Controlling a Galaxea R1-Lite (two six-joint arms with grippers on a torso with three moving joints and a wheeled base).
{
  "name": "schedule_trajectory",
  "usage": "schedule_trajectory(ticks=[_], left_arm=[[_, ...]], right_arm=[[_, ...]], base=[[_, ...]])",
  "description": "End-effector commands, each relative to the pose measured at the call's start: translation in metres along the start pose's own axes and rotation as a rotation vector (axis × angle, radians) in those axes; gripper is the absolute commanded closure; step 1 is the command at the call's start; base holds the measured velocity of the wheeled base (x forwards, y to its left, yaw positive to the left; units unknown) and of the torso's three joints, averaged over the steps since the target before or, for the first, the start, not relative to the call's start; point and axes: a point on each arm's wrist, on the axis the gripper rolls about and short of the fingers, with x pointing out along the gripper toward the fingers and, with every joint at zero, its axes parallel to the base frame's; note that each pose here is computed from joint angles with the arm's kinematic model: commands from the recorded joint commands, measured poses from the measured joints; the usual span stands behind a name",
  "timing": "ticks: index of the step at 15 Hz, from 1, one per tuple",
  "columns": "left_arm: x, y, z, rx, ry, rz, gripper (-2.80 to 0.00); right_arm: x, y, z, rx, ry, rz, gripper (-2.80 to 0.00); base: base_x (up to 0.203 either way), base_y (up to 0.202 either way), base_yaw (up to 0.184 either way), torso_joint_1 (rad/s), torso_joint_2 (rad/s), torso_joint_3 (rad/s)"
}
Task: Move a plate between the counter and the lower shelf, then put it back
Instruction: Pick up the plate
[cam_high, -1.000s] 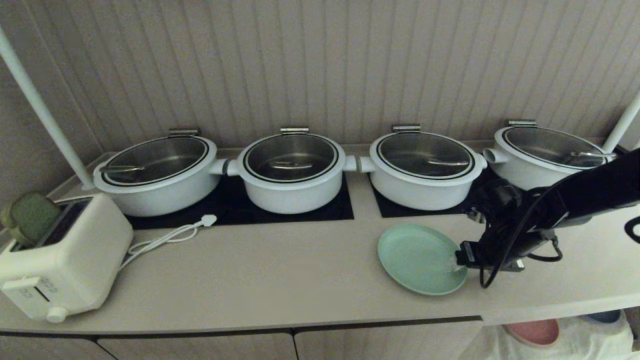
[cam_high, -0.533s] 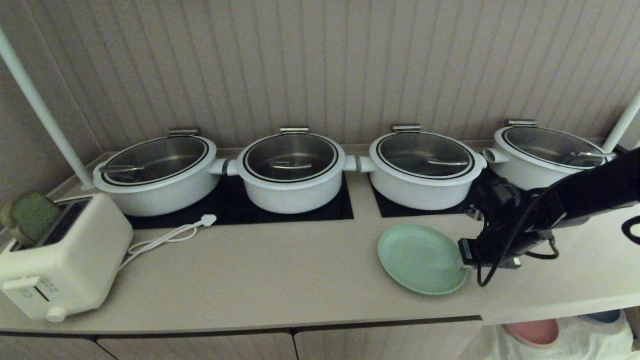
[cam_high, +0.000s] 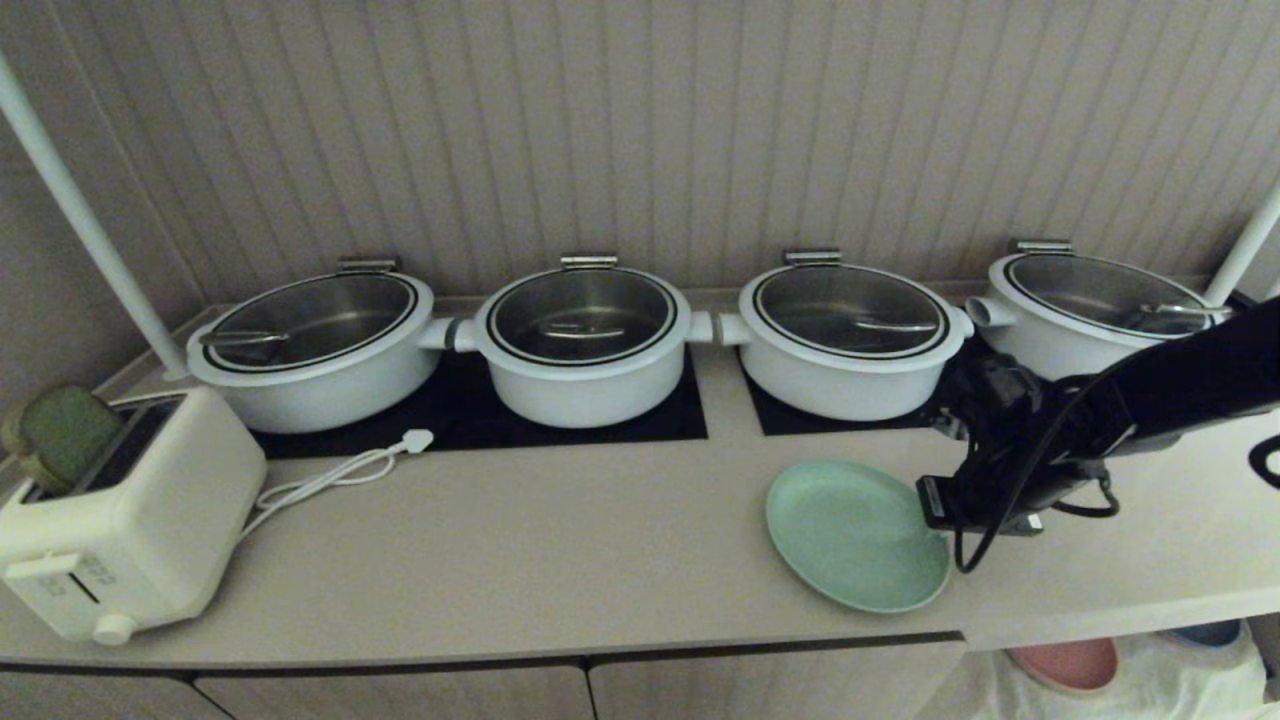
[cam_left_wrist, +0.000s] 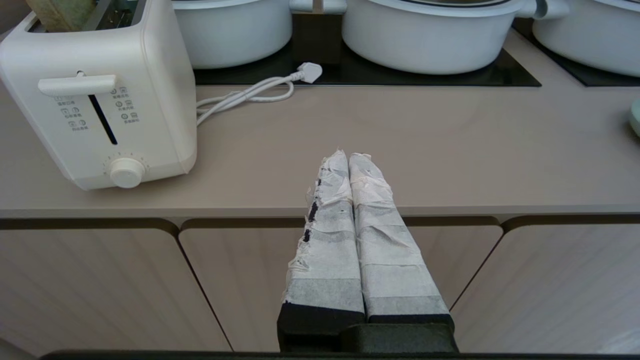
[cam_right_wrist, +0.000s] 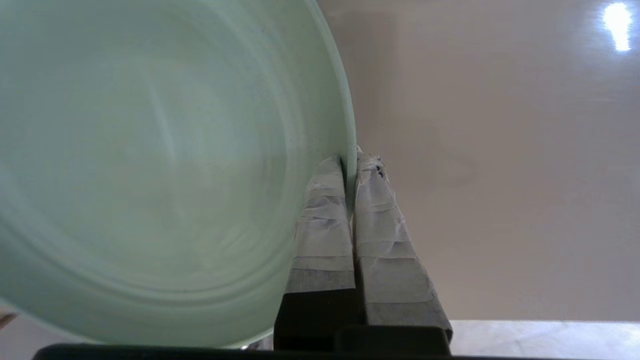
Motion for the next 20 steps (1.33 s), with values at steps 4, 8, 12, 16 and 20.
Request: schedule_trajectory(ticks=[4,8,12,16,20], left_arm=[[0.0,0.0,0.0,-0.001,-0.002,0.0,0.0],[0.0,0.0,0.0,-0.001,-0.002,0.0,0.0],[0.0,0.0,0.0,-0.001,-0.001,0.0,0.0],[0.0,0.0,0.0,-0.001,-0.002,0.0,0.0],[0.0,0.0,0.0,-0.001,-0.002,0.0,0.0]], right_arm=[[-0.007,-0.001,-0.003,0.045,-0.004,-0.024,0.0],[-0.019,-0.002,-0.013,0.045,-0.004,-0.018,0.0],[-0.034,-0.004,-0.028,0.047,0.0,0.002,0.0],[-0.053,-0.006,-0.047,0.044,0.002,0.033,0.0],[-0.074,-0.008,-0.069,0.043,-0.005,0.061,0.0]], base=[[0.0,0.0,0.0,0.0,0.0,0.0],[0.0,0.0,0.0,0.0,0.0,0.0],[0.0,0.0,0.0,0.0,0.0,0.0],[0.0,0.0,0.0,0.0,0.0,0.0],[0.0,0.0,0.0,0.0,0.0,0.0]])
